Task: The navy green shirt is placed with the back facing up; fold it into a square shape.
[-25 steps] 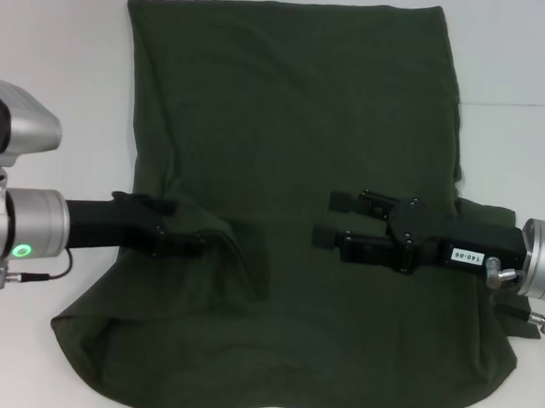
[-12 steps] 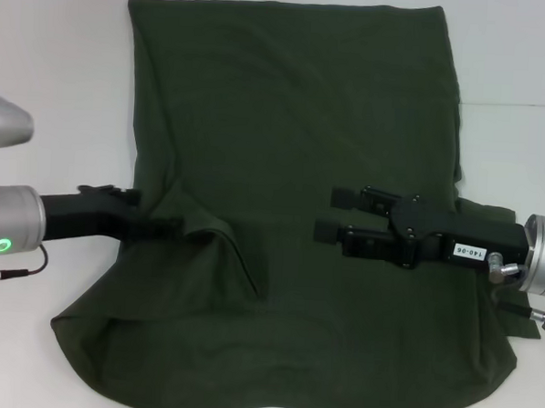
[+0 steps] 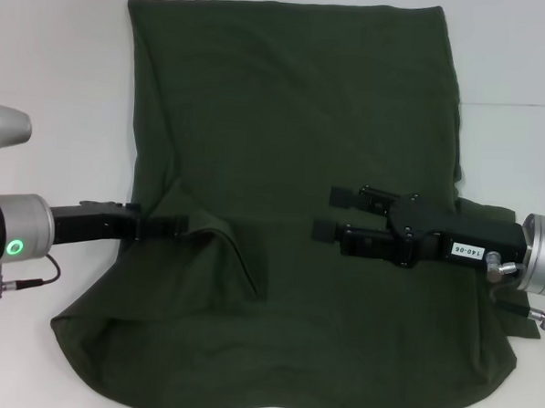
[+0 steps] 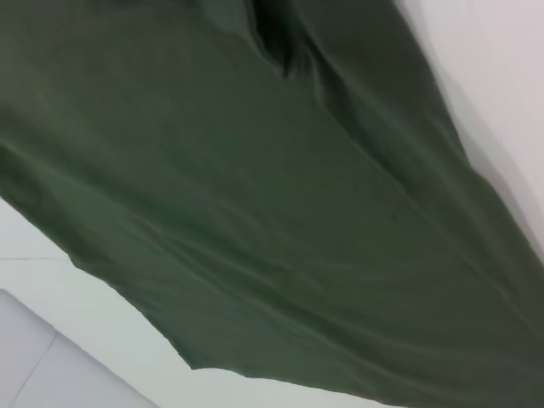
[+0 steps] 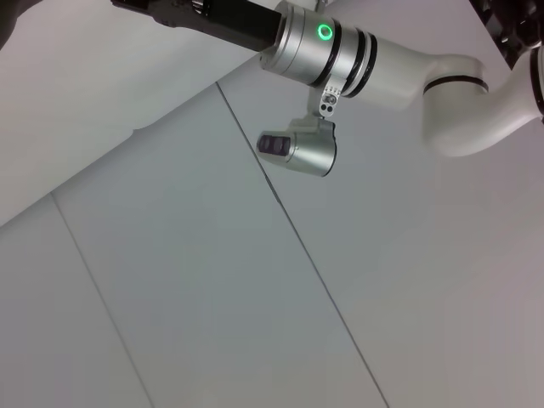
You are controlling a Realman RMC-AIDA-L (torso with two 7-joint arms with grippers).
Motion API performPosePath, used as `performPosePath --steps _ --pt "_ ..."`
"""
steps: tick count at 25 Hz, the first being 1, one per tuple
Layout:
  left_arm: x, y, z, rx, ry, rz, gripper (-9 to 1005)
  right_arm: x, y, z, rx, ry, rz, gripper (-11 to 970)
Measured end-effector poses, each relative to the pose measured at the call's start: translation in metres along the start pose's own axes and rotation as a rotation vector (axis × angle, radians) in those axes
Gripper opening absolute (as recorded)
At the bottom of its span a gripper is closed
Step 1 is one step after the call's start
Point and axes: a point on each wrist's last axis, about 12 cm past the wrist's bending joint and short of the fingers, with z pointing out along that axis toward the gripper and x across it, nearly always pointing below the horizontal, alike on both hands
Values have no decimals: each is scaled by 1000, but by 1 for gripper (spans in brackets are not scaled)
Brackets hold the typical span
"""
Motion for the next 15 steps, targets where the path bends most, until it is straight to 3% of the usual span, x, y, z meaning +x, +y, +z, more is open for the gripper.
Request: performPosePath --steps 15 --pt "-3 -1 3 -1 3 -27 938 0 0 1 -1 2 -1 908"
